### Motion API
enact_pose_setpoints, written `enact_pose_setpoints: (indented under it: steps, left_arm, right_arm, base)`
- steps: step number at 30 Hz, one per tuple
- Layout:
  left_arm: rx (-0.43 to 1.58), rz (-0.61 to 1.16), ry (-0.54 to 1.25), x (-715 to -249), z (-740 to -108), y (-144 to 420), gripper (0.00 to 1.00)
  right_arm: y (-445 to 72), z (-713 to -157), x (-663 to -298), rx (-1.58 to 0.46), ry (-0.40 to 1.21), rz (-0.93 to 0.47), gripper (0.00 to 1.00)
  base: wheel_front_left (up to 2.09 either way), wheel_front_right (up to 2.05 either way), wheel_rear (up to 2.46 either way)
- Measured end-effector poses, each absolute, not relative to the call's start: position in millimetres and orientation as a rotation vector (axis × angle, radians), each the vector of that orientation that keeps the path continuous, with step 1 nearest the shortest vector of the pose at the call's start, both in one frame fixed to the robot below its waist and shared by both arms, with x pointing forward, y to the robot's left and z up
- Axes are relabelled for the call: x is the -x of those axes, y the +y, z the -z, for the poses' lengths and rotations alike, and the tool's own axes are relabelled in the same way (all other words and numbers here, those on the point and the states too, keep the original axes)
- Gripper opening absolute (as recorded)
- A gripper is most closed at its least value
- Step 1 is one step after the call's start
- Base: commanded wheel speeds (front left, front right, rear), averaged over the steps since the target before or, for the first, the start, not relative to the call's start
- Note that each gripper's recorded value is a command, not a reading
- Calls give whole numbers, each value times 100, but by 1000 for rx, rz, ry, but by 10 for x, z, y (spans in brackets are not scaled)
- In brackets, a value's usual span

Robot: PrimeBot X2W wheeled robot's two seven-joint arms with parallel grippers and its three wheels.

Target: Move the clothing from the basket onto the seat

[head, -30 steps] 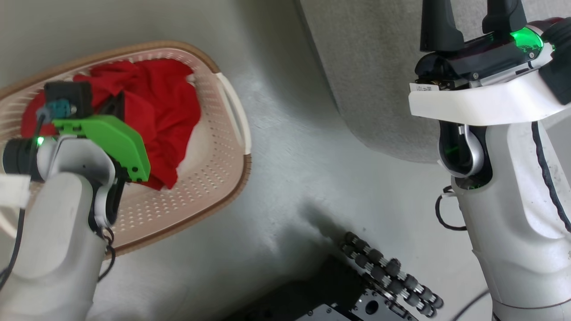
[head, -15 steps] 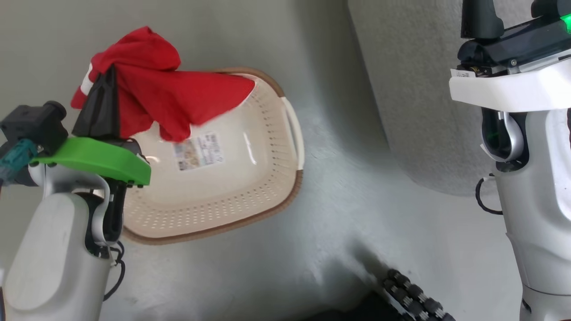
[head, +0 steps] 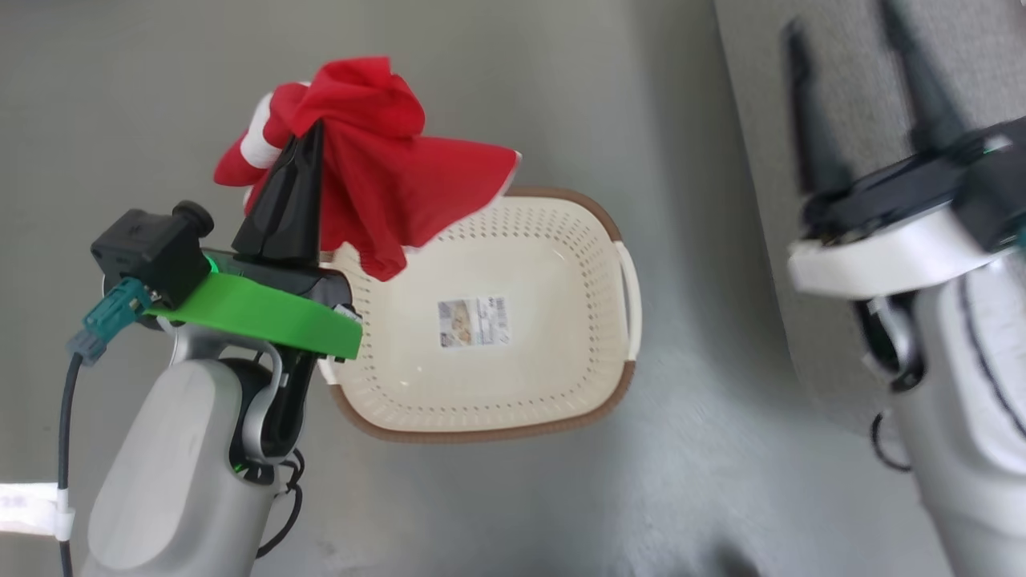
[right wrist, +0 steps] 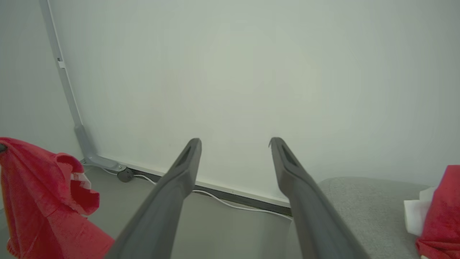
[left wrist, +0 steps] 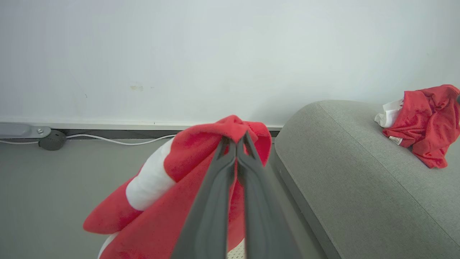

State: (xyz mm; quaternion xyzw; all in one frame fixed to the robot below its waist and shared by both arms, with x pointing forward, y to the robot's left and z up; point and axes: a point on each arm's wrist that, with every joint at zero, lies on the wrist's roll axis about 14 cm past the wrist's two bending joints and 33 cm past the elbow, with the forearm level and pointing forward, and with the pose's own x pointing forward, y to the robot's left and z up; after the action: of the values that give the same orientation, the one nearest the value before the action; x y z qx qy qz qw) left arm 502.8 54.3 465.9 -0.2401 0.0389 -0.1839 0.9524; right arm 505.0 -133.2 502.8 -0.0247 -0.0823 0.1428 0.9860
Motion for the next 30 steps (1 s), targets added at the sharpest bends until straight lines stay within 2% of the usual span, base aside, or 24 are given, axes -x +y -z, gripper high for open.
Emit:
enact_pose_setpoints:
  steps: [2,3,15,30]
  left_arm:
    - [468,357,60,-4973,-4771,646,0]
    - [442,328,38,-4858,-4904,802,0]
    - [360,345,-31,-4413,-5468,928,0]
    - [338,547,-73,-3626,-5989,376,0]
  right_arm:
    - [-1060,-5019,-4948,21,-155,-366,100]
    - [-721,-5149,-4814,-22,-178,-453,100]
    - [57,-5529,-4123,-76,-228,-690,100]
    - [511,-5689,-3347,-130,-216,-849,100]
  base:
    - [0,0,0]
    - [0,0,0]
    - [0,0,0]
    - [0,0,0]
